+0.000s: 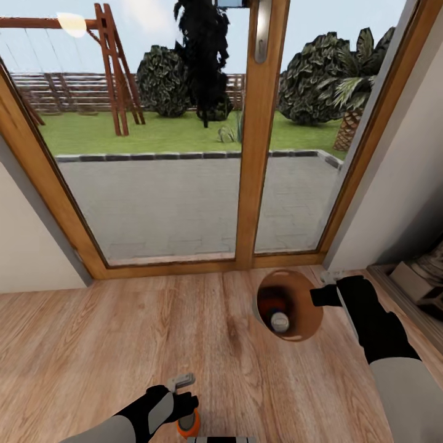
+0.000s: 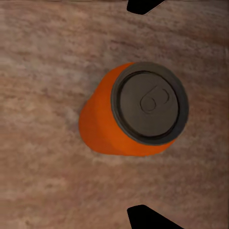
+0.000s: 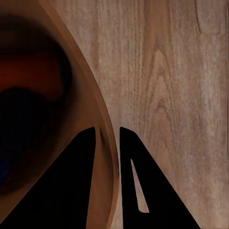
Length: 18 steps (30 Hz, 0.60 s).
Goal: Put the three can of soda from the living room inside the tash can in the kitchen.
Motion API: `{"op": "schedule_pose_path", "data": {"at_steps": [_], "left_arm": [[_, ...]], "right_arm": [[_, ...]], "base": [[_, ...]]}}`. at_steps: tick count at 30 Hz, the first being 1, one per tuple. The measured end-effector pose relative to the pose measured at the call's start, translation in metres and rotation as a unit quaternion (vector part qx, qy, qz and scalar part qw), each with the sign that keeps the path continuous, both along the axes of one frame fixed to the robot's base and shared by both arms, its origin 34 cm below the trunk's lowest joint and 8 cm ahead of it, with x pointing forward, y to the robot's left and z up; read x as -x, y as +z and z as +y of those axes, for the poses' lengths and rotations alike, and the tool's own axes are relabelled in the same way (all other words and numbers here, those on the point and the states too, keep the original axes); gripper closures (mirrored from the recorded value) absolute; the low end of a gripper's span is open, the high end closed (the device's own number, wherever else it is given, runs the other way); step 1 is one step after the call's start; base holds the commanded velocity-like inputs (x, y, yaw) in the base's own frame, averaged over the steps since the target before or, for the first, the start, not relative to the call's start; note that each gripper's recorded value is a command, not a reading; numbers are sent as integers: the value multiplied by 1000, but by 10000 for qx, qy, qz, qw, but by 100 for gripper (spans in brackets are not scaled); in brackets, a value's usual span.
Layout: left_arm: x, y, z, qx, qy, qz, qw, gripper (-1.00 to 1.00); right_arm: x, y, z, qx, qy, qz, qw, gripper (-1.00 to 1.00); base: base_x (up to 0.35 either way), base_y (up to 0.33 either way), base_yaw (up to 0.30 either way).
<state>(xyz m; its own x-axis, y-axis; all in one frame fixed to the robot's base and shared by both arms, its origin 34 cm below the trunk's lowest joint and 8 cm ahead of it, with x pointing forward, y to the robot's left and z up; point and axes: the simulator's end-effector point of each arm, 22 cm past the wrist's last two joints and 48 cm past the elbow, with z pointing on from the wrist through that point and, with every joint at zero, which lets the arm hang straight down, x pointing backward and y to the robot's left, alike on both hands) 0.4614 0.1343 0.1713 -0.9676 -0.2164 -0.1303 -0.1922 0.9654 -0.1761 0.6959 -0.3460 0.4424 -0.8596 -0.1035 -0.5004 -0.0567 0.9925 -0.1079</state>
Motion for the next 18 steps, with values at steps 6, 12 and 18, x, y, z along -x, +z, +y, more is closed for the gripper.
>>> {"op": "schedule_pose_path", "data": {"at_steps": [6, 12, 18], "left_arm": [[5, -8, -2, 33, -2, 67, 10000, -100], [10, -12, -6, 60, -9, 127, 9999, -100], [10, -12, -8, 73, -13, 128, 9999, -100]], "right_arm": [[6, -6, 5, -4, 62, -53, 10000, 100], [9, -12, 5, 32, 75, -39, 10000, 100], [10, -12, 5, 30, 77, -39, 10000, 100]], "base": [[0, 0, 0], [0, 0, 0], [0, 0, 0]]}}
